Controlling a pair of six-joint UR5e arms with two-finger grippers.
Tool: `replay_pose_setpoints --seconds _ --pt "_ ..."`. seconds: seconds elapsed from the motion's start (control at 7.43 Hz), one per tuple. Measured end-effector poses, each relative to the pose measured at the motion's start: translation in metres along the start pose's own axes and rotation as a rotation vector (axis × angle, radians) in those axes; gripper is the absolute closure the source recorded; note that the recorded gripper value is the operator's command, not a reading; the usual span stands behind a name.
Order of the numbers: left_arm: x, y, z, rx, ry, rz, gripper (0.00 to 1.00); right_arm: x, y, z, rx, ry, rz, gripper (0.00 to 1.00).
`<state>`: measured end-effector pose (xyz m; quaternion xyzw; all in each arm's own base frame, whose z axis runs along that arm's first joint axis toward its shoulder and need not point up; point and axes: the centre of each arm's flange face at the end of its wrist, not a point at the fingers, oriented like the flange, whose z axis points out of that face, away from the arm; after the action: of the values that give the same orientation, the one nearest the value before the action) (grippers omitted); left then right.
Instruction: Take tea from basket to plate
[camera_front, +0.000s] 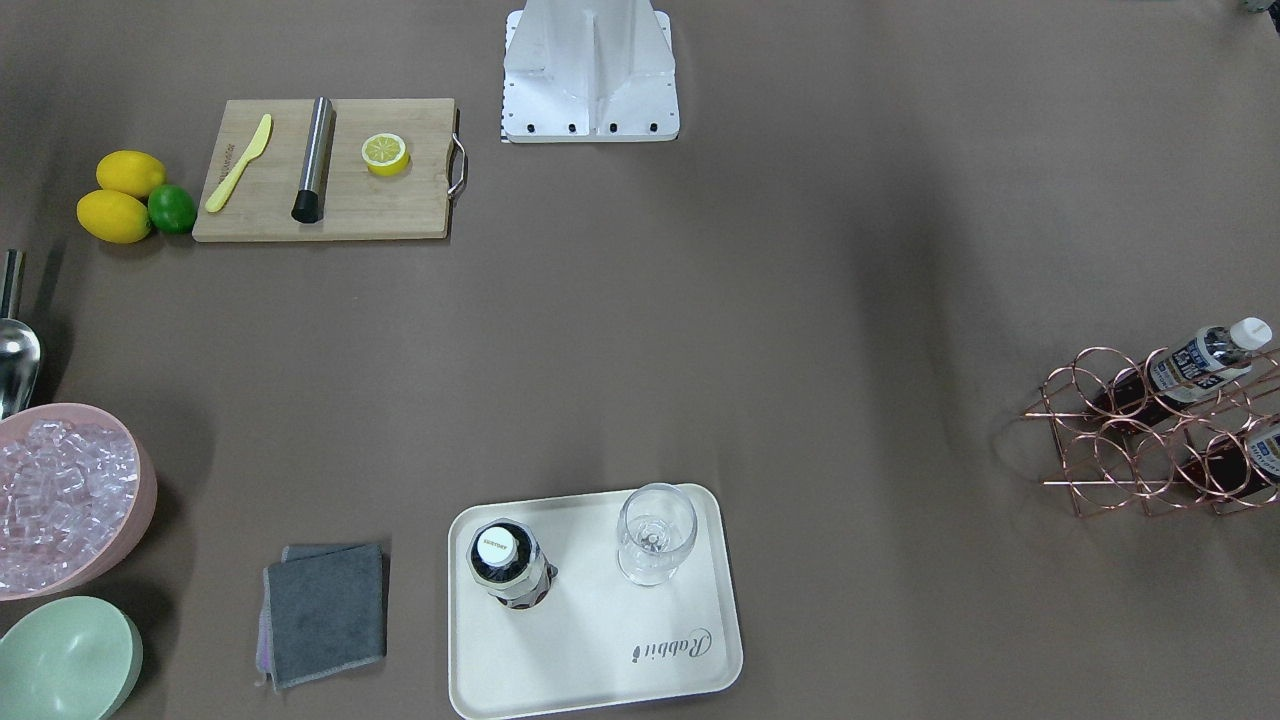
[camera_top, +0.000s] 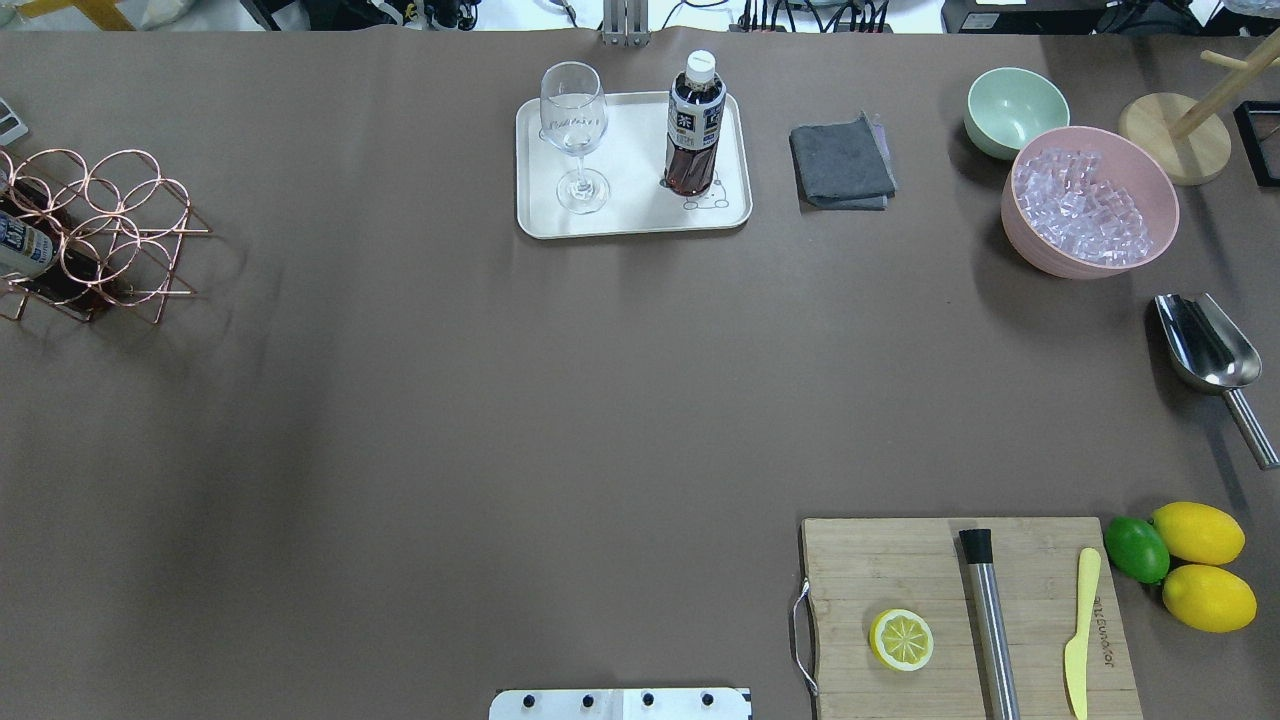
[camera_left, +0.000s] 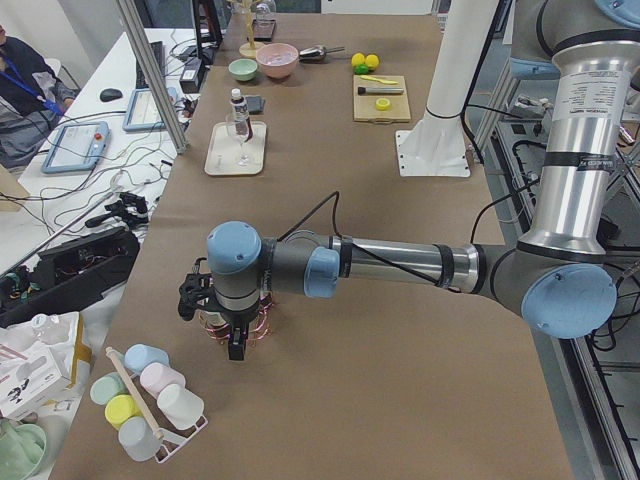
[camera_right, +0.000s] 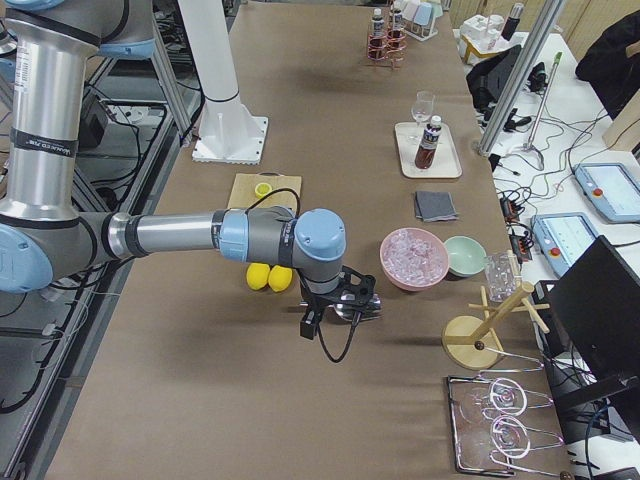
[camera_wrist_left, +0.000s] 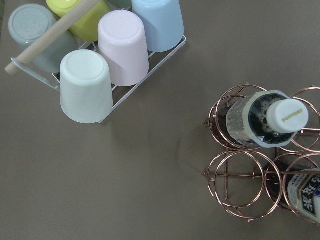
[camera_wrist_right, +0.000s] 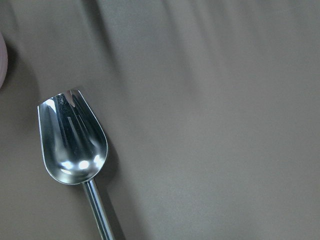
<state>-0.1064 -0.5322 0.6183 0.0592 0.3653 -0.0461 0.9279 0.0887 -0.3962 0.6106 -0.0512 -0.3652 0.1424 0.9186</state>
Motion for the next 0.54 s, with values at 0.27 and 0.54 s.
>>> replay_pose_setpoints --seconds 0.27,0.54 --pt "-0.0054 -0.0008 0.0076 -0.010 -0.001 -0.036 0.02 -0.0009 -0.0003 -0.0006 0.002 0.000 -0.002 0.00" --pt "-0.0057 -0.0023 0.0096 -0.008 0.000 -0.077 0.02 -0.0029 -0.0007 -0.0020 0.006 -0.001 -0.008 0.00"
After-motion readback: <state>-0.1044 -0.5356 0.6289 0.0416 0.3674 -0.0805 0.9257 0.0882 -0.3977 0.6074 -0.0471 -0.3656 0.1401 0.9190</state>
